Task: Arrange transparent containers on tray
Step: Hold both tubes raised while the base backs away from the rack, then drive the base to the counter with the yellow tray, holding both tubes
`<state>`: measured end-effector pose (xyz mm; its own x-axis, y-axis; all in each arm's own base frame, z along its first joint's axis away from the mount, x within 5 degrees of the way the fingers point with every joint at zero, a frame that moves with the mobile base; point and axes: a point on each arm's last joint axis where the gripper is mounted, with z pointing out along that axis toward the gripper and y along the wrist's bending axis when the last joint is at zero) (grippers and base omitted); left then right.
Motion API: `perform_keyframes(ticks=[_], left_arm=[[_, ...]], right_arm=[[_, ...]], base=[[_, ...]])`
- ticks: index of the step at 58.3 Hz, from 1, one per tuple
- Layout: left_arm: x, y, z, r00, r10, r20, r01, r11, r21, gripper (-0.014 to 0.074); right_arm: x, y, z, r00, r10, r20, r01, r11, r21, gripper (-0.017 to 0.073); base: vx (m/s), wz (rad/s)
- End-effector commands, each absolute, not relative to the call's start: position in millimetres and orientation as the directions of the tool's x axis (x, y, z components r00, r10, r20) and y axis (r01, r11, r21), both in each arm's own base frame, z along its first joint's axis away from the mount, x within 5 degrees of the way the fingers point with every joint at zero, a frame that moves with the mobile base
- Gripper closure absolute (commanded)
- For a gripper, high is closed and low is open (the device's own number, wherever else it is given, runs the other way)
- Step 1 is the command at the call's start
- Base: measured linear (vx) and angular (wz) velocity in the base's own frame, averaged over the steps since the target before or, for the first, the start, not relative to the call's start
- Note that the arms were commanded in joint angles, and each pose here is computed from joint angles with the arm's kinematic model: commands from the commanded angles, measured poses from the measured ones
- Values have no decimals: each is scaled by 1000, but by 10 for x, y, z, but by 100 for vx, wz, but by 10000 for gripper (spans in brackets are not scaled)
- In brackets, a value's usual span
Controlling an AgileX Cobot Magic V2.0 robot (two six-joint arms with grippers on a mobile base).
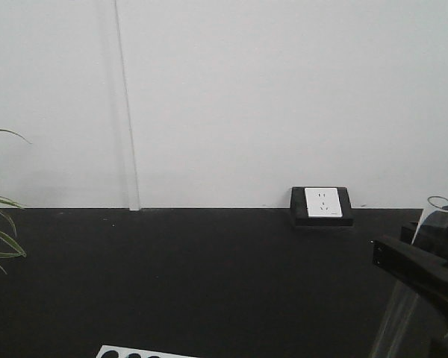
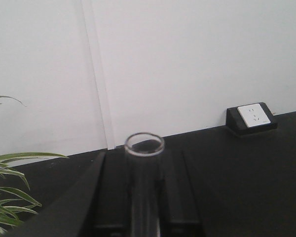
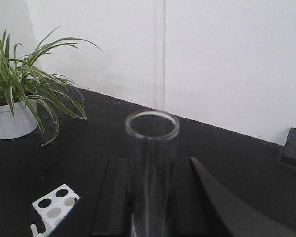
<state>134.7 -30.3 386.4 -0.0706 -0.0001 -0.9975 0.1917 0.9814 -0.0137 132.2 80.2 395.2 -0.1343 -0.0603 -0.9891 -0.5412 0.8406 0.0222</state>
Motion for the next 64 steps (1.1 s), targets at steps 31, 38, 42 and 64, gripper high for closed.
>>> perform_keyframes(ticks=[31,38,42,64], left_arm=[[1312,-318,4055,31,-29,-999,218,976,-22,465],[1312,-318,4055,31,-29,-999,218,976,-22,465],[1312,-318,4055,31,-29,-999,218,976,-22,465],[1312,-318,4055,31,-29,-999,218,976,-22,465]], right_arm=[[1318,769,4135,-26,-8,-1000,-522,853,7,495],[1318,769,4135,-26,-8,-1000,-522,853,7,495],[1318,769,4135,-26,-8,-1000,-522,853,7,495],[1318,769,4135,-26,-8,-1000,-522,853,7,495]], base=[[-7,1],[-19,1],[-22,0],[-25,-1]])
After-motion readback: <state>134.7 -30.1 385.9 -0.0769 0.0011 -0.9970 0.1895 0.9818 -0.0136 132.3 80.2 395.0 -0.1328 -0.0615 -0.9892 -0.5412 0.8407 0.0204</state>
